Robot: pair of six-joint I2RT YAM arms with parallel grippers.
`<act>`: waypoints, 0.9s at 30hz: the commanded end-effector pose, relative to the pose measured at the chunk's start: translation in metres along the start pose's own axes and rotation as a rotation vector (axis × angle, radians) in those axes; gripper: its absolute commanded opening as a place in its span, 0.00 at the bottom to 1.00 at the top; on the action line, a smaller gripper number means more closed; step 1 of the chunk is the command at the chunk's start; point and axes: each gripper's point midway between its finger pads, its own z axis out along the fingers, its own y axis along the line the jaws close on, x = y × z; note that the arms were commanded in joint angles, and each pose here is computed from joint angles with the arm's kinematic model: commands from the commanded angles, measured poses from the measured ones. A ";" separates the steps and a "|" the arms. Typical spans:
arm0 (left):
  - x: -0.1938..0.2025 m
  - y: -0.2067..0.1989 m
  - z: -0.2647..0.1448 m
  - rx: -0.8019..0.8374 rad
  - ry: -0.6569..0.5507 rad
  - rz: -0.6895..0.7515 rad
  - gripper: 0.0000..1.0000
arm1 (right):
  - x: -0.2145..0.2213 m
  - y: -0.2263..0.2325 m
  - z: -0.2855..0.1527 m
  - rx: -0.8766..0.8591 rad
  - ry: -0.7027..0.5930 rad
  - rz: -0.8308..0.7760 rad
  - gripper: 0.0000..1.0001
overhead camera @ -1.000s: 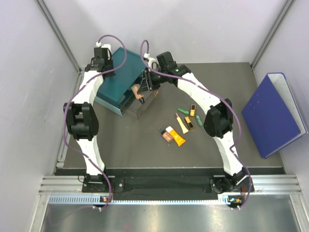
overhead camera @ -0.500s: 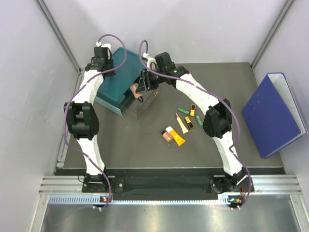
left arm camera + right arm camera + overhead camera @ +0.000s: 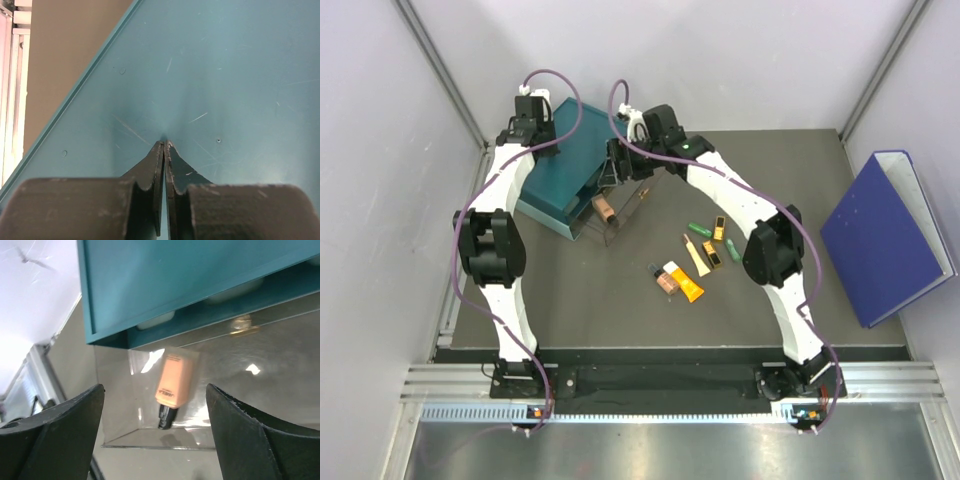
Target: Organize the makeup
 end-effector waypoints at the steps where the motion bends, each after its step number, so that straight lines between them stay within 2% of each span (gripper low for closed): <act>1: 0.082 0.001 0.018 -0.003 0.267 0.018 0.08 | -0.056 0.021 -0.067 0.076 -0.170 -0.113 0.82; 3: 0.078 0.001 0.017 0.000 0.258 0.017 0.08 | -0.041 0.003 -0.076 0.155 -0.128 -0.133 0.82; 8: 0.072 -0.002 0.015 0.016 0.247 0.017 0.09 | 0.057 -0.064 -0.090 0.370 0.166 -0.147 0.83; 13: 0.072 0.000 0.014 0.011 0.249 0.026 0.09 | 0.125 -0.102 -0.103 0.507 0.350 -0.125 0.83; 27: 0.076 -0.002 0.012 0.023 0.252 0.024 0.09 | 0.188 -0.152 -0.091 0.650 0.489 -0.072 0.65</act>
